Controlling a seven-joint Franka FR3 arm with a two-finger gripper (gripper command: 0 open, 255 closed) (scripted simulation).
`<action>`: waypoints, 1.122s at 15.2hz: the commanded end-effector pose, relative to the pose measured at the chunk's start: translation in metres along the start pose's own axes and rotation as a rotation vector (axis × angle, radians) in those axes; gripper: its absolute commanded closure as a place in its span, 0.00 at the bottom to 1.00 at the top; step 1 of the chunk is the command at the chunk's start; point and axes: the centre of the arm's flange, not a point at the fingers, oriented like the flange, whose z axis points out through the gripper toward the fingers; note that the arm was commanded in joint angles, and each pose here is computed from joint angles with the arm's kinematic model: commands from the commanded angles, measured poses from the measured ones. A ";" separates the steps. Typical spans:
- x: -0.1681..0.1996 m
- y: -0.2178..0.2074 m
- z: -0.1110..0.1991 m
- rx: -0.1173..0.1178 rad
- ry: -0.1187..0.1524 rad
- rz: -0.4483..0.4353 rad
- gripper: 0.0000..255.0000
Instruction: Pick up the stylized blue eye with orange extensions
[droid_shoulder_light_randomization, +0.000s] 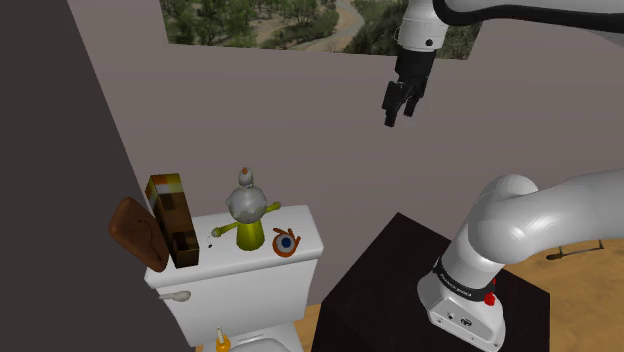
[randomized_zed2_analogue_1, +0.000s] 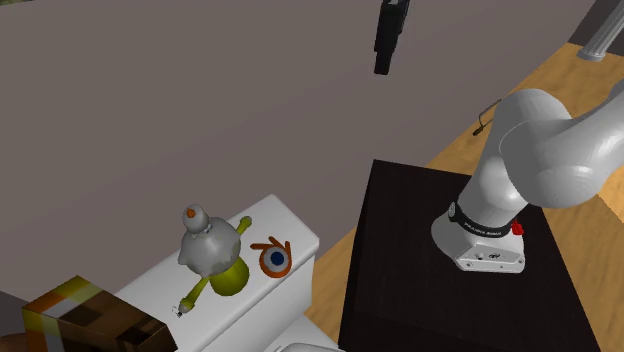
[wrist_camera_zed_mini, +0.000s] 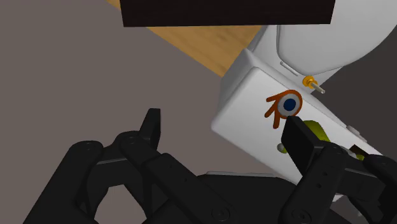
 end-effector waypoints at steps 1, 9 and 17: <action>0.000 0.000 0.000 0.000 0.000 0.000 0.00; 0.043 -0.050 0.083 0.016 -0.023 0.094 0.00; 0.088 -0.097 0.166 0.032 -0.046 0.187 0.00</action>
